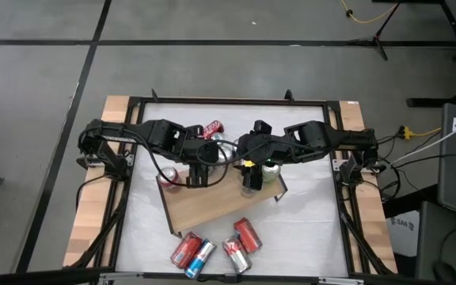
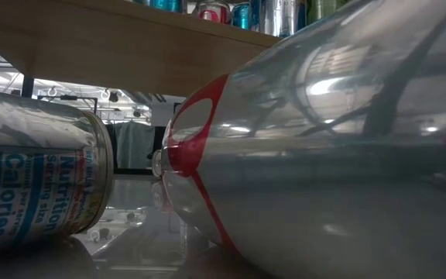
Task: Place canned beverage on shelf
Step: Put the blue soda can on the shelf
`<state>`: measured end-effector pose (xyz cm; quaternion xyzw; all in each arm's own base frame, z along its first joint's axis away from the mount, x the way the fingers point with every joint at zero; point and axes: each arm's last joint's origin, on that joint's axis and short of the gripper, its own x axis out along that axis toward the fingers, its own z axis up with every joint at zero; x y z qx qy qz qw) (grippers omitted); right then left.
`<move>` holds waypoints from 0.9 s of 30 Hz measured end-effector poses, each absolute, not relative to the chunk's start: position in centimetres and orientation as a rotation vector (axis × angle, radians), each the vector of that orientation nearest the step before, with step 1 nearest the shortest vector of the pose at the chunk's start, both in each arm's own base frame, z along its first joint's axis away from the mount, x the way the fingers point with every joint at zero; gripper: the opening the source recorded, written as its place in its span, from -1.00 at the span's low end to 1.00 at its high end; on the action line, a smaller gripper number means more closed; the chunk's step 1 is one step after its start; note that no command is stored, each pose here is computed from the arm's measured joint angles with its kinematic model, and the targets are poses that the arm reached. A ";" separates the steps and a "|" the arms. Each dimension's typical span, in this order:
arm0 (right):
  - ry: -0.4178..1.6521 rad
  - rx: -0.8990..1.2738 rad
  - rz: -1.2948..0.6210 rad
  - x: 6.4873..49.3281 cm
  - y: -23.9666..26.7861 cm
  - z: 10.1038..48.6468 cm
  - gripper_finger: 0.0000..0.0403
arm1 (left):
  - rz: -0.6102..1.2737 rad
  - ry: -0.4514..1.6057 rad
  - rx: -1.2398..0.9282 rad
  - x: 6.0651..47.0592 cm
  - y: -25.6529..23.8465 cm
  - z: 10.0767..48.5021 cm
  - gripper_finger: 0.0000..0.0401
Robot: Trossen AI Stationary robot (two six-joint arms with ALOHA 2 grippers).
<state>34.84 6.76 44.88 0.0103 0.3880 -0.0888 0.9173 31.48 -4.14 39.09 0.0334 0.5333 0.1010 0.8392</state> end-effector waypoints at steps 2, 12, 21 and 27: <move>0.798 0.021 -0.183 34.8 6.8 44.9 0.41 | 0.206 1.130 0.065 31.5 -4.2 39.1 0.12; 0.798 0.021 -0.183 34.8 6.8 44.9 0.41 | 0.191 1.133 0.056 31.5 -4.2 39.1 0.23; 0.798 0.021 -0.183 34.8 6.8 44.9 0.41 | 0.195 1.125 0.057 31.5 -4.2 39.1 0.32; 0.798 0.021 -0.183 34.8 6.8 44.9 0.41 | 0.195 1.125 0.056 31.5 -4.2 39.1 0.32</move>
